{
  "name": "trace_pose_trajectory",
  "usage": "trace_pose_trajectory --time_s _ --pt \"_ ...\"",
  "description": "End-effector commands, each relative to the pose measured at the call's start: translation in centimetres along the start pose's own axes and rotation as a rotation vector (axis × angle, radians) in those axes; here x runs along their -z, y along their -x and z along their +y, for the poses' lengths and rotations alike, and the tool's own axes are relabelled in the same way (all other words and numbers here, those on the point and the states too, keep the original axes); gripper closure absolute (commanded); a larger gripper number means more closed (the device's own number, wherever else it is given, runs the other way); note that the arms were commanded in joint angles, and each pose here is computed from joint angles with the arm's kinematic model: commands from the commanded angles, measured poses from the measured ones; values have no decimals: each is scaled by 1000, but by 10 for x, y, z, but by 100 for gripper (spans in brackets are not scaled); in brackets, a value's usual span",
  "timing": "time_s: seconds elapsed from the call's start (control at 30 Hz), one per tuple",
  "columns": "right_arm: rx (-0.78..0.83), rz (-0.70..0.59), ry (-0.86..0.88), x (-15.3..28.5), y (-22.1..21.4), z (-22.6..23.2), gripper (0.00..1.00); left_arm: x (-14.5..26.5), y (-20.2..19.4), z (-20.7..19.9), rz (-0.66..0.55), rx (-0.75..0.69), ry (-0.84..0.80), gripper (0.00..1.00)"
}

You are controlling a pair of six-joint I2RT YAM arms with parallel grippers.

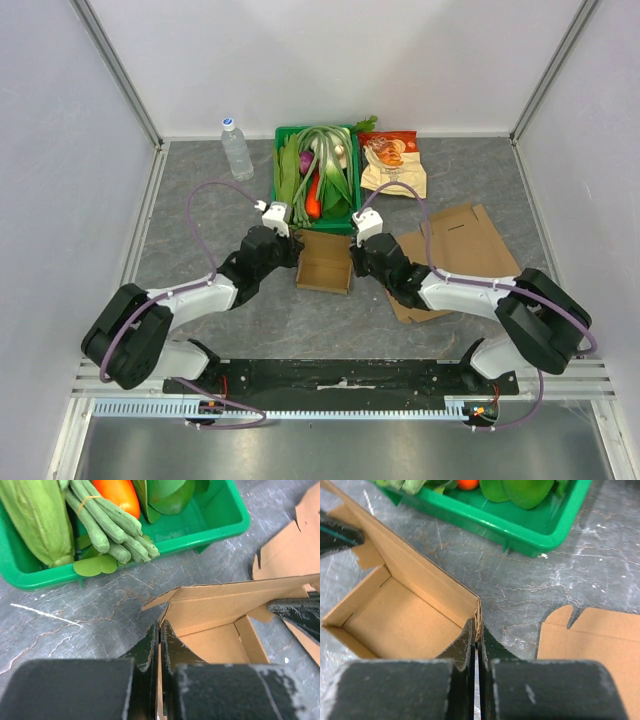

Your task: Fold the paper box

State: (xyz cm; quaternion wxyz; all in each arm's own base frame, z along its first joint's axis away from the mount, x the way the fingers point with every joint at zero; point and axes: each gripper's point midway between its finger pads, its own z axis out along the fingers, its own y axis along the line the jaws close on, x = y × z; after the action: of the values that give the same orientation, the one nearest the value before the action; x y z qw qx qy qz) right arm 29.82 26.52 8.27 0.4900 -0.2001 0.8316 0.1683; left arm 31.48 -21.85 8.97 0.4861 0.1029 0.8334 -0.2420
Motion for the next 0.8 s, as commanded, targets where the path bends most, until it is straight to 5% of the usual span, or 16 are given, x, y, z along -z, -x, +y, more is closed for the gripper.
trace_pose_trajectory --time_s 0.0,0.37,0.77 --pt "-160 -170 -262 2 43 -14 100 10 37 10 -192 132 234 98" --pt "-281 -274 -559 11 36 -23 100 6 45 0 -329 278 344 98" --pt "-274 -379 -615 10 22 -21 100 11 31 4 -461 291 335 98"
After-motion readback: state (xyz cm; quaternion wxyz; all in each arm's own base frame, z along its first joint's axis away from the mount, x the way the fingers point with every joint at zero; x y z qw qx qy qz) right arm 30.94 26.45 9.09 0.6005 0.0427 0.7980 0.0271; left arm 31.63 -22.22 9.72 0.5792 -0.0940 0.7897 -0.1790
